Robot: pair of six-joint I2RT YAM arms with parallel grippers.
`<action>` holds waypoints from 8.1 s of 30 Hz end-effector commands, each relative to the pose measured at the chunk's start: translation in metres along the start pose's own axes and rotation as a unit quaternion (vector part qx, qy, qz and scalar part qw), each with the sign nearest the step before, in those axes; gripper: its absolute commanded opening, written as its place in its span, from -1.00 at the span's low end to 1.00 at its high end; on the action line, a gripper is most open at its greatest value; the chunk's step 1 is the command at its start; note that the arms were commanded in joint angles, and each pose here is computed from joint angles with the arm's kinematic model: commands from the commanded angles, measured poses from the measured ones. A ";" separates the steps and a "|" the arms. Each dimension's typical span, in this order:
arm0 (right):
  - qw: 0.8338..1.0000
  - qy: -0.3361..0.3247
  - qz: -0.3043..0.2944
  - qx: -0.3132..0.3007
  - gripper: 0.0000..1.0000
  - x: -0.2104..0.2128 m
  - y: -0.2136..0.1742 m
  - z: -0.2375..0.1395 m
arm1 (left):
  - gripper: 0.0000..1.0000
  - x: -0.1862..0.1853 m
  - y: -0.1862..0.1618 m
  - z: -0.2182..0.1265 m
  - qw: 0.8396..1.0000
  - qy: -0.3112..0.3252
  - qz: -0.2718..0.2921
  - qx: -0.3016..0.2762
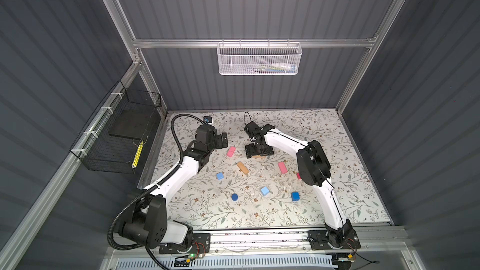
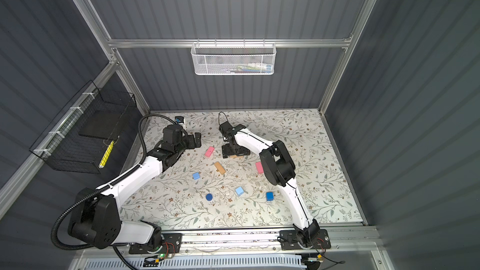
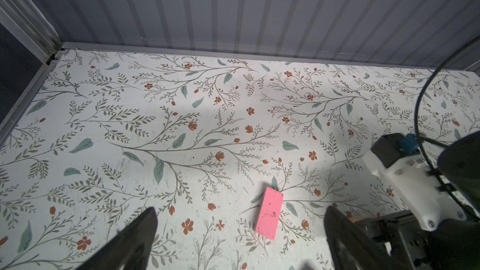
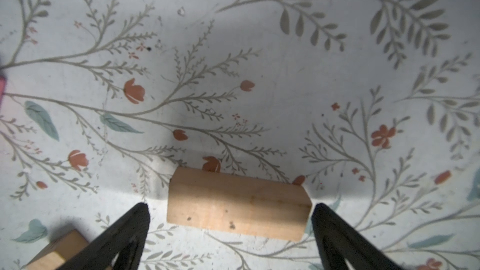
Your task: Build the wood block tower
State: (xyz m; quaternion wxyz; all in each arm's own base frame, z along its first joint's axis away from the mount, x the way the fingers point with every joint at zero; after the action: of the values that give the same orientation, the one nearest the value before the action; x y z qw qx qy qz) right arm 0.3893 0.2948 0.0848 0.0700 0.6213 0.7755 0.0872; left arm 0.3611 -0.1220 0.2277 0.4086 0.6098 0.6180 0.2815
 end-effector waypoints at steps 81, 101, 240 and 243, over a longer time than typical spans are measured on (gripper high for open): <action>0.849 0.278 0.216 -0.394 0.98 -0.160 -0.022 -0.197 | 0.99 -0.104 -0.148 0.038 0.830 -0.182 0.357 0.387; 0.848 0.296 0.214 -0.385 0.98 -0.157 -0.018 -0.193 | 0.97 -0.105 -0.161 0.049 0.820 -0.193 0.364 0.398; 0.836 0.302 0.261 -0.376 0.98 -0.184 -0.033 -0.178 | 0.39 -0.189 -0.169 0.095 0.929 0.057 0.021 0.364; 0.836 0.302 0.263 -0.375 0.98 -0.185 -0.033 -0.177 | 0.39 -0.187 -0.169 0.096 0.929 0.062 0.023 0.364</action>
State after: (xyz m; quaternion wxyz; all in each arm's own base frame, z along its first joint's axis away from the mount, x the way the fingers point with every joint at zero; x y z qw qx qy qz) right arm 0.3598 0.1002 0.2525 0.0366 0.6728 0.4748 0.5662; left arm 0.3452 -0.3407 0.0836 0.1485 0.7126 0.6807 0.0824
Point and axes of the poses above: each gripper's point midway between its finger pads, its own z axis out along the fingers, its own x axis along the line the jaws close on, y = z × x, the point moved 6 cm from there along -z, back along the fingers, and after that the axes turned 3 degrees about -z, right-handed, at the moved point
